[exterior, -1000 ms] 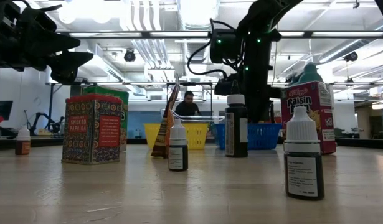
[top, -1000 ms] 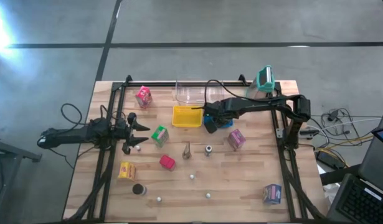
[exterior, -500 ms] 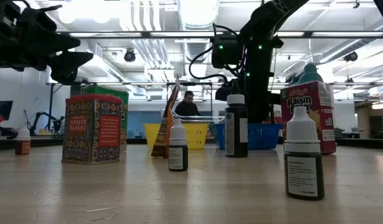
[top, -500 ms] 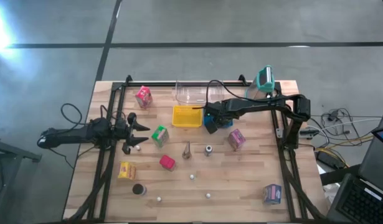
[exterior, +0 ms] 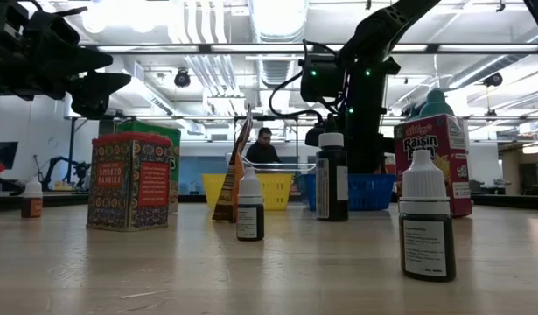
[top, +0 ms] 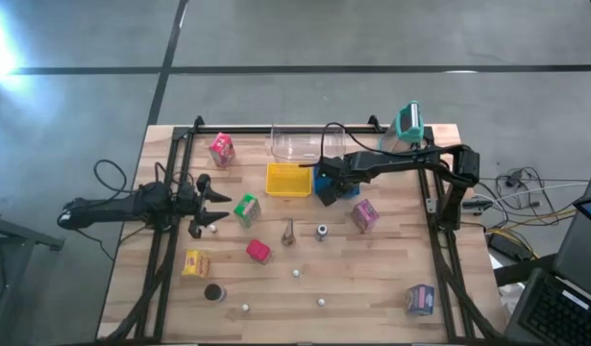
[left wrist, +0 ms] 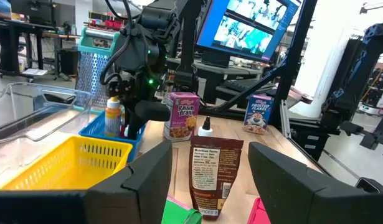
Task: Pick & Place Kitchen Items
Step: Put the blue food coloring bottle into the blue bin
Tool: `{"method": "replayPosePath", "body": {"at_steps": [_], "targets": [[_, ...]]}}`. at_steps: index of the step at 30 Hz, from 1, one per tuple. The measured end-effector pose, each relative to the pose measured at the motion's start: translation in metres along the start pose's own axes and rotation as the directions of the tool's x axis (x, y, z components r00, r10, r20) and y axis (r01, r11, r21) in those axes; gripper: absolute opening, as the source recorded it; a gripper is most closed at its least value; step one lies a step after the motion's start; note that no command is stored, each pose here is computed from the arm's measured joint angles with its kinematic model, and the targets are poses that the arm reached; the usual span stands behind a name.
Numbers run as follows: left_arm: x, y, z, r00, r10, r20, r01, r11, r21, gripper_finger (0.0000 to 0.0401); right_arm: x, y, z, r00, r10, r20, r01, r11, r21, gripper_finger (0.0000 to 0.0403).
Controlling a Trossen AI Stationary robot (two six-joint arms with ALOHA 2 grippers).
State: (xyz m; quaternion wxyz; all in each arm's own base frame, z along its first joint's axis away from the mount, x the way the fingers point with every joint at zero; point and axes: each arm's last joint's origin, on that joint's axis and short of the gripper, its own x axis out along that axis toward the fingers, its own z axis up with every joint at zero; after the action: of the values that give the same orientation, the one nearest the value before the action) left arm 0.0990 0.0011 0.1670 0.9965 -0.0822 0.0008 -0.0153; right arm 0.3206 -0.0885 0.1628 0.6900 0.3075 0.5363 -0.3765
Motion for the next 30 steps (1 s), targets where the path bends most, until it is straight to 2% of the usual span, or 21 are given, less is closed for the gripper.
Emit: {"method": "replayPosePath", "body": {"at_steps": [4, 12, 17, 21, 30], "targets": [[0.0, 0.0, 0.0, 1.0, 0.0, 0.0, 0.0, 1.0, 0.0, 0.0218, 0.0, 0.0, 0.0, 1.0, 0.0, 0.001, 0.0, 1.0, -0.007, 0.0076], [0.0, 0.0, 0.0, 1.0, 0.0, 0.0, 0.0, 1.0, 0.0, 0.0218, -0.003, 0.002, 0.003, 1.0, 0.011, 0.012, -0.011, 1.0, -0.017, 0.0125], [0.0, 0.0, 0.0, 1.0, 0.0, 0.0, 0.0, 1.0, 0.0, 0.0218, -0.006, 0.004, 0.005, 1.0, 0.017, 0.019, -0.016, 1.0, -0.024, 0.0139], [0.0, 0.0, 0.0, 1.0, 0.0, 0.0, 0.0, 1.0, 0.0, 0.0218, -0.008, 0.005, 0.007, 1.0, 0.021, 0.023, -0.02, 0.999, -0.033, 0.0138], [0.0, 0.0, 0.0, 1.0, 0.0, 0.0, 0.0, 1.0, 0.0, 0.0218, -0.024, 0.006, 0.009, 1.0, -0.005, 0.009, 0.006, 0.998, -0.055, 0.0102]]}}
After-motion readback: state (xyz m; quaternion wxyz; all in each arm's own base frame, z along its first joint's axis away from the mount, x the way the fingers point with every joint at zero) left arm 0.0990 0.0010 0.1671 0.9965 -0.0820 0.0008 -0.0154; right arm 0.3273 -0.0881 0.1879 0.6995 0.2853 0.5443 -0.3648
